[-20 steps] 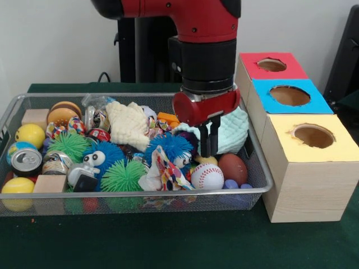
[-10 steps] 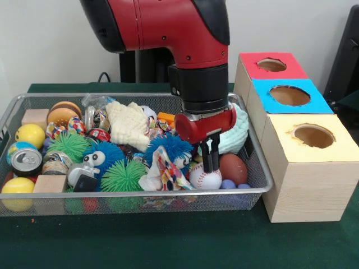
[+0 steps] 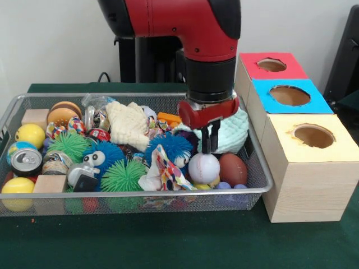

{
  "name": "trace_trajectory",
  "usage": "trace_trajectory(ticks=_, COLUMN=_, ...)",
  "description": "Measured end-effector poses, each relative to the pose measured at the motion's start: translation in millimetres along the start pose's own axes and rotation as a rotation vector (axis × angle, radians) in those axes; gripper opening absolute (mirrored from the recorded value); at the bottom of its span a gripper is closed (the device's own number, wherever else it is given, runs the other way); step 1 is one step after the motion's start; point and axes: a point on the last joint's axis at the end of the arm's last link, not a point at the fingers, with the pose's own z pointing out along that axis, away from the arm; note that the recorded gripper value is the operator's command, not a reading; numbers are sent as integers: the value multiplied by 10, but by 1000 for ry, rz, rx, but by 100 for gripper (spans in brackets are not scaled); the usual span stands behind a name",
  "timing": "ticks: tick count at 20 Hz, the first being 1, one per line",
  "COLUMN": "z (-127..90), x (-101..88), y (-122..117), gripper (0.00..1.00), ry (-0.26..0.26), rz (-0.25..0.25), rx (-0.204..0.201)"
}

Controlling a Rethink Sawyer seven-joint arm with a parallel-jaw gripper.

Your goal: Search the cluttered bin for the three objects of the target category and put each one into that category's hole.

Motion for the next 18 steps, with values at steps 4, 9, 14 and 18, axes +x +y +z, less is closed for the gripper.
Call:
trace_trajectory(ticks=4, z=-39, x=243, y=197, gripper=0, ry=196, rz=1, rx=-70)
trace_trajectory(ticks=9, z=-112, x=558, y=337, gripper=0, ry=406, rz=5, rx=-141)
trace_trajectory(ticks=14, z=-107, x=687, y=289, gripper=0, ry=448, rz=21, rx=-145)
trace_trajectory(ticks=18, z=-98, x=733, y=260, gripper=0, ry=457, rz=30, rx=-143)
